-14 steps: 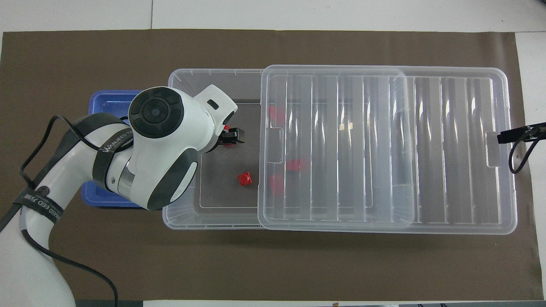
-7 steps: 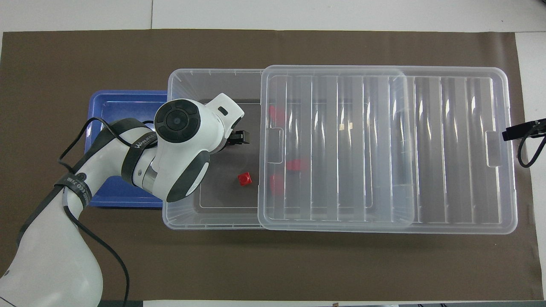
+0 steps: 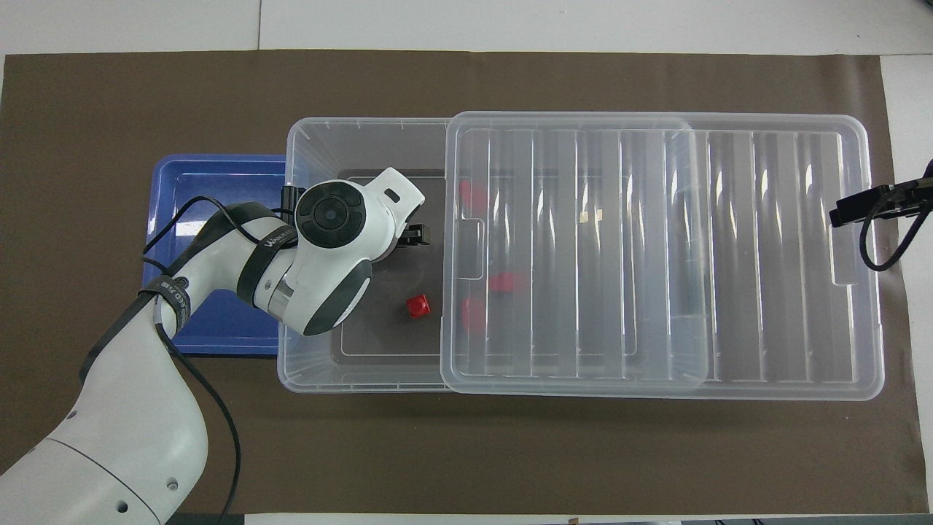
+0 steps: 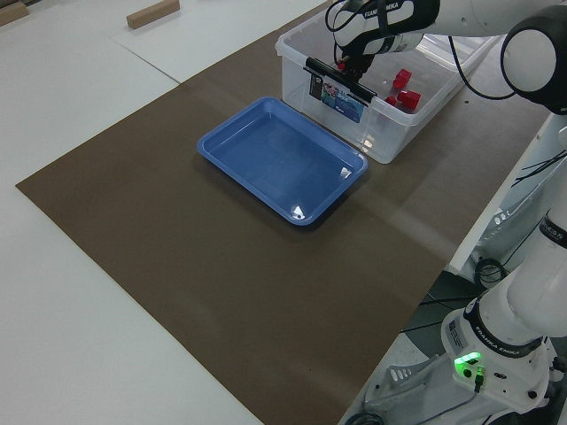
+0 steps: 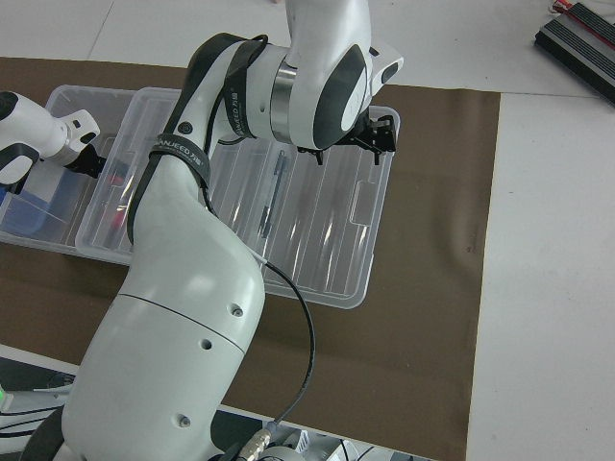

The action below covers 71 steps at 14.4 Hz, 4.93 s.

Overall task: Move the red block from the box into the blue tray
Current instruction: 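Reach the left gripper into the opened box toward a red block, then grasp a red block with the left gripper and lift it, then carry the red block over the blue tray with the left gripper, then release the red block into the blue tray with the left gripper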

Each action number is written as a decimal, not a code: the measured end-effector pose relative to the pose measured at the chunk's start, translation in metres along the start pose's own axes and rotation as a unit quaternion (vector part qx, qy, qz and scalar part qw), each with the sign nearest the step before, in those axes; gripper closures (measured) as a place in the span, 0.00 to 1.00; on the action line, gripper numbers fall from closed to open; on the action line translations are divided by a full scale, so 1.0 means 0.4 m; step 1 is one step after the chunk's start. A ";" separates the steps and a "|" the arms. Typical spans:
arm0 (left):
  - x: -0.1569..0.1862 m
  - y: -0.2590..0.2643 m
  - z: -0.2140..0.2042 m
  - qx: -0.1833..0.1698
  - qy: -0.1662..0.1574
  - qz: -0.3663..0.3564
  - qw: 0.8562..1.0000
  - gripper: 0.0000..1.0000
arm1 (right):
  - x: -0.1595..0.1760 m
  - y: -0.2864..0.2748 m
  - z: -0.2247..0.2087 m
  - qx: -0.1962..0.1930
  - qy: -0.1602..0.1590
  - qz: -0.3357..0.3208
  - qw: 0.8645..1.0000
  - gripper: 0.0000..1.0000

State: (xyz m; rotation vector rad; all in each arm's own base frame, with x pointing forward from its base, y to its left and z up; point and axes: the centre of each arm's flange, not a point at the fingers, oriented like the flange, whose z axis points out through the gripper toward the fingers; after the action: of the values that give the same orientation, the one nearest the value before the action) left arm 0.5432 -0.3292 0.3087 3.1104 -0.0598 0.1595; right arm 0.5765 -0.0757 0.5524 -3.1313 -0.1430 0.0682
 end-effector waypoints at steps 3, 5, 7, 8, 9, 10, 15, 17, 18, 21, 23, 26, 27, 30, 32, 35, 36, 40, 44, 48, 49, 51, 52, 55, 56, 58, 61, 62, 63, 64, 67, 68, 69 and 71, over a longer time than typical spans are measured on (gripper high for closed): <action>0.012 -0.002 -0.005 -0.010 0.015 -0.006 1.000 0.10 | -0.009 -0.145 -0.073 0.000 -0.008 0.010 1.000 0.00; 0.020 -0.006 -0.008 -0.014 0.023 -0.008 1.000 0.12 | -0.029 -0.217 -0.107 -0.001 -0.011 0.027 1.000 0.00; 0.021 -0.009 -0.007 -0.014 0.023 -0.009 1.000 0.19 | -0.042 -0.242 -0.128 -0.002 -0.006 0.037 0.999 0.00; 0.022 -0.009 -0.007 -0.014 0.023 -0.010 1.000 0.34 | -0.043 -0.241 -0.131 -0.002 -0.004 0.039 0.999 0.00; 0.022 -0.010 -0.006 -0.014 0.023 -0.010 1.000 0.46 | -0.042 -0.238 -0.129 -0.002 -0.004 0.040 0.999 0.00; 0.020 -0.012 -0.002 -0.013 0.022 -0.013 1.000 0.59 | -0.042 -0.236 -0.126 -0.002 -0.005 0.040 0.999 0.00; 0.019 -0.013 -0.001 -0.012 0.019 -0.043 0.999 0.66 | -0.042 -0.230 -0.123 -0.002 -0.005 0.043 0.999 0.00; 0.017 -0.015 -0.008 -0.007 0.015 -0.045 0.999 0.66 | -0.041 -0.229 -0.123 -0.002 -0.004 0.043 0.999 0.00; 0.017 -0.017 -0.022 -0.005 0.015 -0.045 0.999 0.66 | -0.041 -0.228 -0.124 -0.002 -0.002 0.045 0.999 0.00; 0.019 -0.029 -0.126 0.007 0.023 -0.049 0.999 0.66 | -0.042 -0.203 -0.125 -0.001 -0.001 0.056 0.998 0.00; 0.010 -0.041 -0.230 0.018 0.029 -0.051 0.998 0.66 | -0.044 -0.177 -0.124 -0.001 -0.001 0.065 0.998 0.00; -0.012 -0.054 -0.379 0.029 0.037 -0.059 0.997 0.66 | -0.045 -0.158 -0.124 -0.001 0.001 0.072 0.997 0.00; -0.015 -0.058 -0.422 0.028 0.039 -0.064 0.997 0.66 | -0.046 -0.142 -0.125 -0.001 0.003 0.078 0.997 0.00; 0.002 -0.136 -0.498 0.031 0.048 -0.074 0.996 0.66 | -0.056 -0.080 -0.123 0.001 0.001 0.089 0.996 0.00; 0.047 -0.251 -0.494 0.023 0.034 -0.061 0.997 0.66 | -0.066 -0.031 -0.121 0.001 0.000 0.085 0.996 0.00; 0.085 -0.414 -0.464 0.014 0.013 -0.036 0.999 0.66 | -0.073 0.000 -0.117 0.002 -0.002 0.080 0.997 0.00; 0.089 -0.454 -0.449 0.013 0.006 -0.025 1.000 0.66 | -0.073 0.000 -0.116 0.002 -0.002 0.080 0.997 0.00; 0.083 -0.572 -0.348 0.012 0.002 0.020 1.000 0.66 | -0.074 0.013 -0.117 0.002 0.001 0.082 0.997 0.00; 0.077 -0.654 -0.200 0.006 -0.001 0.040 0.999 0.66 | -0.104 0.148 -0.060 0.001 0.010 0.081 0.997 0.43; 0.088 -0.682 -0.091 -0.003 0.007 0.039 0.999 0.66 | -0.132 0.266 0.052 -0.001 0.018 0.078 0.997 0.86; 0.084 -0.683 -0.070 -0.005 0.004 0.045 0.999 0.66 | -0.130 0.278 0.075 -0.001 0.018 0.076 0.997 0.96; 0.077 -0.687 -0.036 -0.007 -0.003 0.054 0.999 0.66 | -0.116 0.282 0.107 0.000 0.016 0.073 0.997 0.99; 0.076 -0.693 -0.026 -0.007 -0.006 0.053 0.999 0.66 | -0.111 0.280 0.119 0.000 0.015 0.072 0.997 0.99; 0.075 -0.709 -0.016 -0.008 -0.009 0.050 0.999 0.65 | -0.103 0.279 0.152 -0.004 0.025 0.071 0.997 0.99; 0.075 -0.704 -0.016 -0.008 -0.009 0.052 0.999 0.61 | -0.102 0.278 0.165 -0.005 0.028 0.070 0.997 0.99; 0.078 -0.696 -0.021 -0.008 -0.007 0.055 0.998 0.39 | -0.101 0.271 0.182 -0.005 0.028 0.068 0.997 0.99; 0.091 -0.687 -0.076 -0.005 0.001 0.058 0.998 0.04 | -0.101 0.261 0.203 -0.003 0.025 0.068 0.997 0.99; 0.095 -0.677 -0.111 -0.003 -0.003 0.062 0.998 0.00 | -0.098 0.253 0.209 -0.002 0.025 0.071 0.997 0.99; 0.097 -0.667 -0.154 -0.001 -0.011 0.066 0.998 0.00 | -0.093 0.237 0.213 -0.001 0.024 0.074 0.997 0.99; 0.100 -0.657 -0.206 0.003 -0.021 0.069 0.997 0.00 | -0.084 0.213 0.216 0.000 0.022 0.077 0.997 0.99; 0.106 -0.644 -0.365 0.012 -0.034 0.072 0.997 0.00 | -0.068 0.164 0.222 0.001 0.019 0.076 0.997 0.99; 0.105 -0.642 -0.408 0.014 -0.032 0.072 0.997 0.00 | -0.067 0.158 0.223 0.001 0.019 0.074 0.997 0.99; 0.103 -0.641 -0.443 0.016 -0.030 0.072 0.997 0.00 | -0.065 0.153 0.223 0.001 0.019 0.072 0.997 0.99; 0.100 -0.639 -0.498 0.018 -0.036 0.071 0.997 0.00 | -0.057 0.126 0.222 0.001 0.019 0.078 0.997 0.99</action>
State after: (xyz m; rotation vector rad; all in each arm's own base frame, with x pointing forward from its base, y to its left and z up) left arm 0.5728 -0.0697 0.5048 3.1475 -0.2834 0.0517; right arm 0.5546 -0.1277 0.4644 -3.1334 0.1033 0.0080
